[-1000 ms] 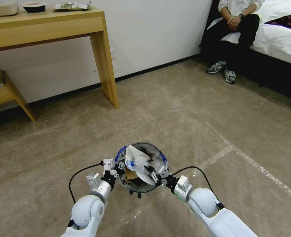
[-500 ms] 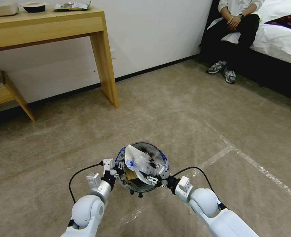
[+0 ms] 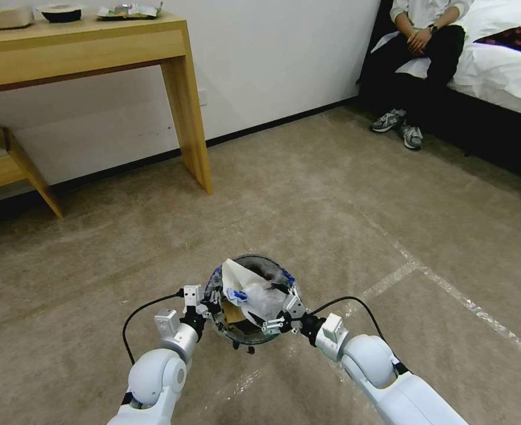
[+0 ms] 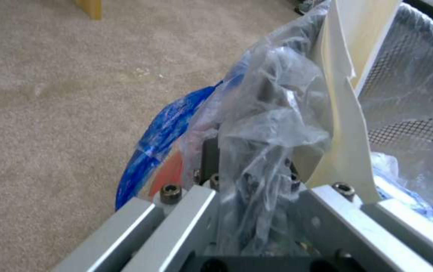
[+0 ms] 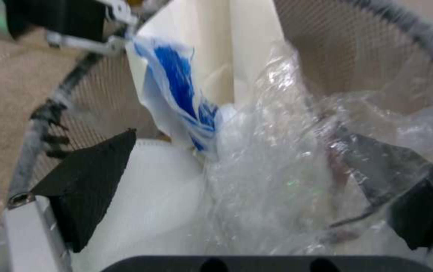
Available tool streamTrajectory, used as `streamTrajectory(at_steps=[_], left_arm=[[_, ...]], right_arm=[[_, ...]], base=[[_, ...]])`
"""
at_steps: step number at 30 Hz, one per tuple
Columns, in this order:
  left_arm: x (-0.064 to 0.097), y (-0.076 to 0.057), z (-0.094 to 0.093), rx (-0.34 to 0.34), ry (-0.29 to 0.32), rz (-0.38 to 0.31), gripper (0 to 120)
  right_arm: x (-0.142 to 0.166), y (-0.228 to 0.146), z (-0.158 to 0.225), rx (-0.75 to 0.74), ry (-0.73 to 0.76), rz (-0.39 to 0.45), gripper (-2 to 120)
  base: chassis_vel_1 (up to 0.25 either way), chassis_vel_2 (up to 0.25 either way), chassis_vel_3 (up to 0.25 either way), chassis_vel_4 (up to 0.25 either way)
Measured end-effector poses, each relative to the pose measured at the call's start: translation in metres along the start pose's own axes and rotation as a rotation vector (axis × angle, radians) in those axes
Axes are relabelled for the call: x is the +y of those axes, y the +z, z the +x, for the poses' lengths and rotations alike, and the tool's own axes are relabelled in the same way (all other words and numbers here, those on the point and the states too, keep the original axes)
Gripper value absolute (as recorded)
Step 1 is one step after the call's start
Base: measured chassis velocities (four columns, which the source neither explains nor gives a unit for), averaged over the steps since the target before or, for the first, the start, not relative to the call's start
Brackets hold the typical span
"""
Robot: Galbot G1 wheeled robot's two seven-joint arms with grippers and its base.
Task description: Pick up the trash bin and place the garbage on the floor into it.
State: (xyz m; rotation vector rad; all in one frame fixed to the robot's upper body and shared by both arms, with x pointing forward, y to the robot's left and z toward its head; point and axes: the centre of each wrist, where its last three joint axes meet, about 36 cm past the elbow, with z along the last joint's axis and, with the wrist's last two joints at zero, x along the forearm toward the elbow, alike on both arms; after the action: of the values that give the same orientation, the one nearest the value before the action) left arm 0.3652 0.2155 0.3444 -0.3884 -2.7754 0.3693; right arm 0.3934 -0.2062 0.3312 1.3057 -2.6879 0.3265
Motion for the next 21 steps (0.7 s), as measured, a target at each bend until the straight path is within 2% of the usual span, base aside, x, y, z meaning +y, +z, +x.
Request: streamTrajectory(at_steps=[21], left_arm=[[0.004, 0.007, -0.002, 0.027, -0.008, 0.002, 1]], right_arm=[[-0.003, -0.015, 0.010, -0.046, -0.012, 0.008, 100]], base=[[0.000, 0.000, 0.000, 0.000]])
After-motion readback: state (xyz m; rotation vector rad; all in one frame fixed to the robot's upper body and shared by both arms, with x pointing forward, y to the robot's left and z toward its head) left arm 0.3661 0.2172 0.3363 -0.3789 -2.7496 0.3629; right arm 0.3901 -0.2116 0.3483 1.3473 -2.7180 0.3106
